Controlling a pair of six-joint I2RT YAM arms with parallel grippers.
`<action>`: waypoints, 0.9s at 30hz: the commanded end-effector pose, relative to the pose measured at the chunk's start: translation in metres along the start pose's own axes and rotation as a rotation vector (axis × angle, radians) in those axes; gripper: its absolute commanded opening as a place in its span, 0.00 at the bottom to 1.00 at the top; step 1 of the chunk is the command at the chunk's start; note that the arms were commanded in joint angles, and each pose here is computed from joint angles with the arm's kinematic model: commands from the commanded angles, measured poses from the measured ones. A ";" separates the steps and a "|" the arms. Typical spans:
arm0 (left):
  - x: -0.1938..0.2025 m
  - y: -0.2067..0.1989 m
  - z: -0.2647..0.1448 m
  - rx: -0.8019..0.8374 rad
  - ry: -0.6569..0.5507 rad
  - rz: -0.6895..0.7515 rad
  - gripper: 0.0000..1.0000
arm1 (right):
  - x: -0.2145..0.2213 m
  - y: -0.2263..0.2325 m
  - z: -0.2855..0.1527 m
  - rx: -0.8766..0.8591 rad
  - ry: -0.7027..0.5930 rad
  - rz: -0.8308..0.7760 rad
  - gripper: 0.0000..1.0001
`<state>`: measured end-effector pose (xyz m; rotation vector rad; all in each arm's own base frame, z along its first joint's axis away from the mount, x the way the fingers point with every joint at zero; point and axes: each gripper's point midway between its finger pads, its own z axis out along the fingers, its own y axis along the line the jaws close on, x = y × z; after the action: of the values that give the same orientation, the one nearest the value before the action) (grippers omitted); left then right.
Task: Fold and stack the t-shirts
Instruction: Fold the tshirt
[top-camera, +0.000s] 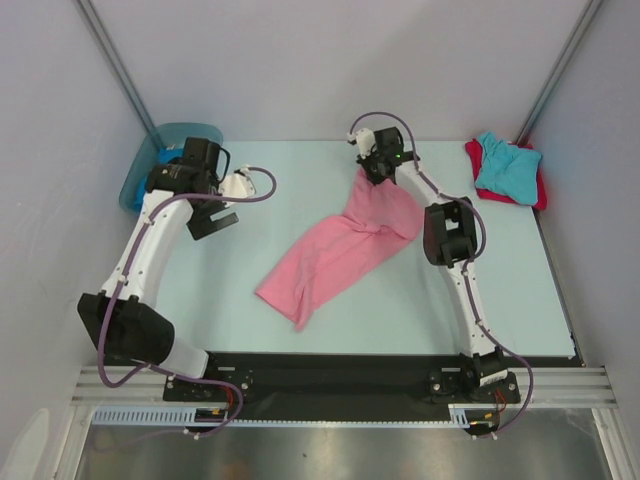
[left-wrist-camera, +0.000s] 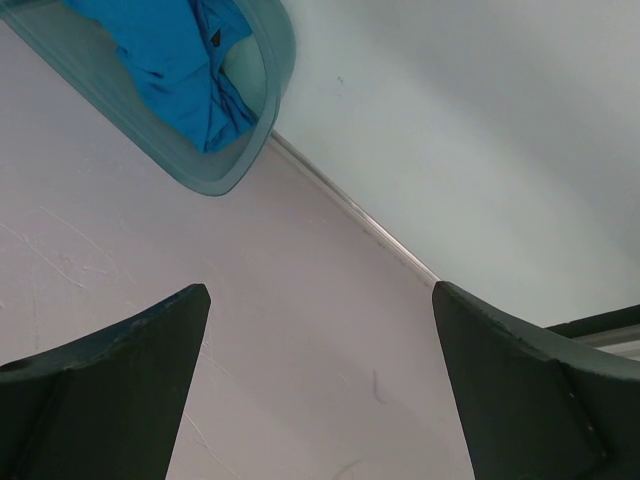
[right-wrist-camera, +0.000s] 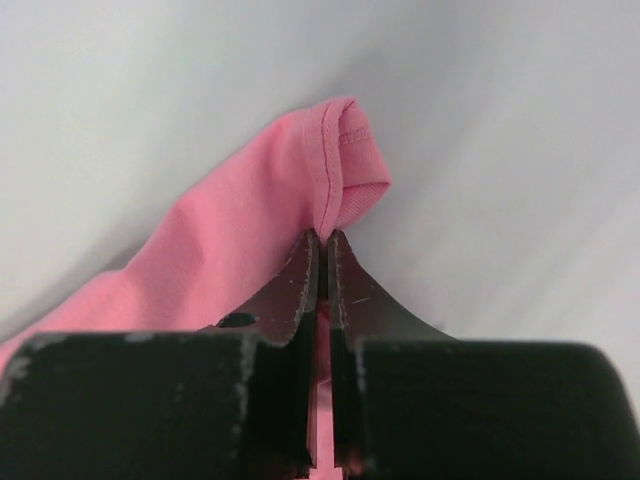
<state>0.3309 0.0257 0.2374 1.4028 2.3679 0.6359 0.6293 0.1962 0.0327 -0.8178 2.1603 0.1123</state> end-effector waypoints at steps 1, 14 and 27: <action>0.003 0.005 -0.015 -0.054 -0.021 0.002 1.00 | 0.001 0.050 0.006 -0.115 0.041 -0.107 0.00; 0.005 0.000 -0.019 -0.064 -0.043 0.000 1.00 | -0.018 0.153 0.006 -0.284 0.006 -0.374 0.00; 0.004 -0.003 -0.020 -0.068 -0.058 0.018 1.00 | -0.032 0.148 0.013 -0.173 -0.021 -0.404 0.79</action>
<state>0.3163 0.0280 0.2447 1.3842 2.3260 0.6558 0.5772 0.3332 0.0392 -1.3281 1.8744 0.0850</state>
